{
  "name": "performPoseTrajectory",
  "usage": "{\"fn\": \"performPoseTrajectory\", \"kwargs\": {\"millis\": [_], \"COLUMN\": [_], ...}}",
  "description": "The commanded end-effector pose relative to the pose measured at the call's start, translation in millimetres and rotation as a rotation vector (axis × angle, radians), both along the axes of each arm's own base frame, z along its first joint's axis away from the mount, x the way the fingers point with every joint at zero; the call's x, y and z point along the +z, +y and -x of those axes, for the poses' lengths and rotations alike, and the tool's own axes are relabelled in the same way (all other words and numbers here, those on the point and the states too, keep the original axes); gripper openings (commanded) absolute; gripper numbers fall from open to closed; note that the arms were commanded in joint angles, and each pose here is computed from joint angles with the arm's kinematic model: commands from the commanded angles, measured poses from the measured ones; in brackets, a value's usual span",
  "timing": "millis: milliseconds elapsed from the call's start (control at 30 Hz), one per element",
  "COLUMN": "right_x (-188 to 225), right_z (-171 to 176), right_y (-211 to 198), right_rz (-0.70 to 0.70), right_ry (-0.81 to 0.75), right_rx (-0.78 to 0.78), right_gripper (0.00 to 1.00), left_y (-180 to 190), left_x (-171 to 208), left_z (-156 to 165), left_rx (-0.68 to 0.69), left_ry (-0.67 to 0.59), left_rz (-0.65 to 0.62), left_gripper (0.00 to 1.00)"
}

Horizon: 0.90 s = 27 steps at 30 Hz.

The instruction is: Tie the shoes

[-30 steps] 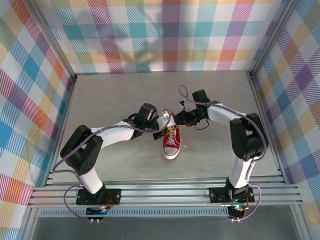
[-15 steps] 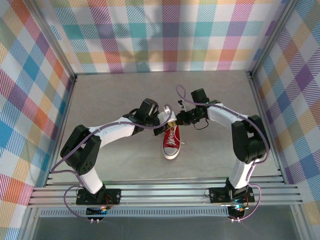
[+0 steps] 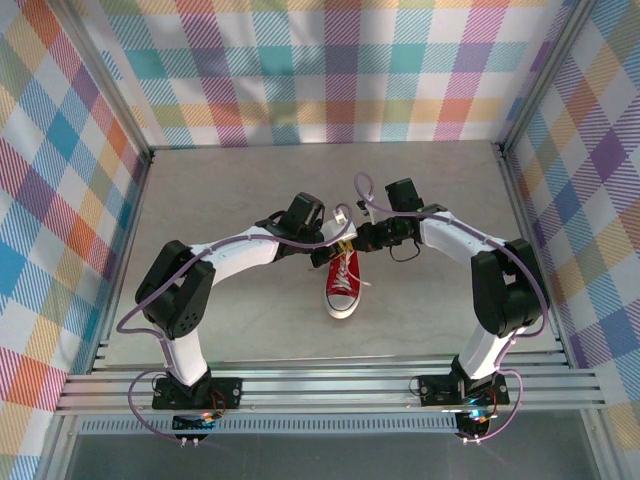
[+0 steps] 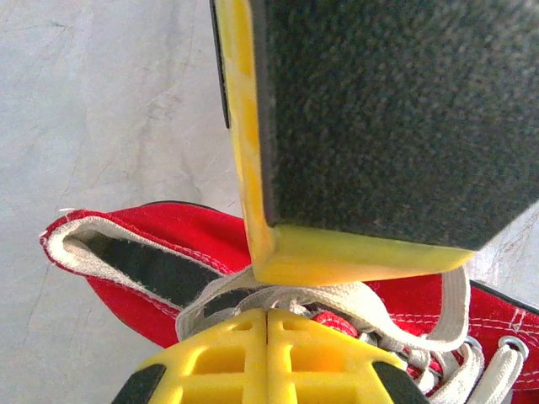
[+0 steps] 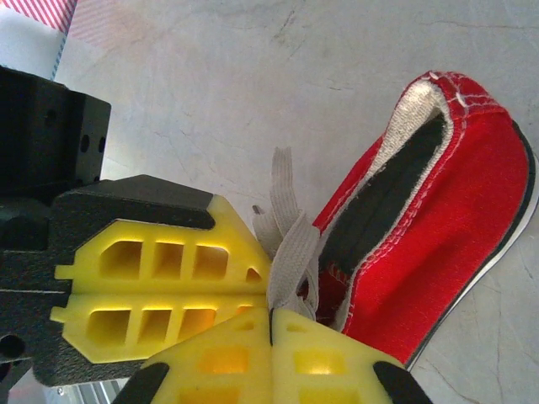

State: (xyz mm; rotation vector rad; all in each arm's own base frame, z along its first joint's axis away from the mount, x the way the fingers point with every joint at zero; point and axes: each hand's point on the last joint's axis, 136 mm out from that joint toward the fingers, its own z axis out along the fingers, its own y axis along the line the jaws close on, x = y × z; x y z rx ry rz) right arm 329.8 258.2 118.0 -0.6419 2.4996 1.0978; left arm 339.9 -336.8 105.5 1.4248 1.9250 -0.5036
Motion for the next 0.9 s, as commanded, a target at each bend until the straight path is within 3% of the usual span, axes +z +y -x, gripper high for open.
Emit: {"fn": "performPoseTrajectory", "kwargs": {"millis": [0,133,233,433,867], "right_x": [11.0,15.7,16.4,17.1,-5.4], "right_z": [4.4,5.6,7.2,8.5,-24.5], "right_y": [6.0,7.9,9.7,12.5,-27.1], "right_rz": [-0.038,-0.053,-0.066,-0.100,-0.043], "right_ry": [-0.045,-0.053,-0.042,-0.016,0.124], "right_rx": [0.049,0.062,0.073,0.072,-0.181], "right_gripper": [0.03,0.10,0.23,0.33,0.38], "left_y": [-2.5,-5.1,-6.9,-7.6,-4.0], "left_x": [-0.8,-0.5,-0.6,-4.3,-11.2], "left_z": [0.3,-1.8,-4.5,-7.6,-5.2], "left_rx": [0.008,0.013,0.027,0.057,0.066], "left_ry": [0.007,0.009,0.015,0.031,0.050], "left_rz": [0.000,0.011,0.021,0.024,0.003], "left_gripper": [0.00,0.00,0.00,0.00,0.00]}}
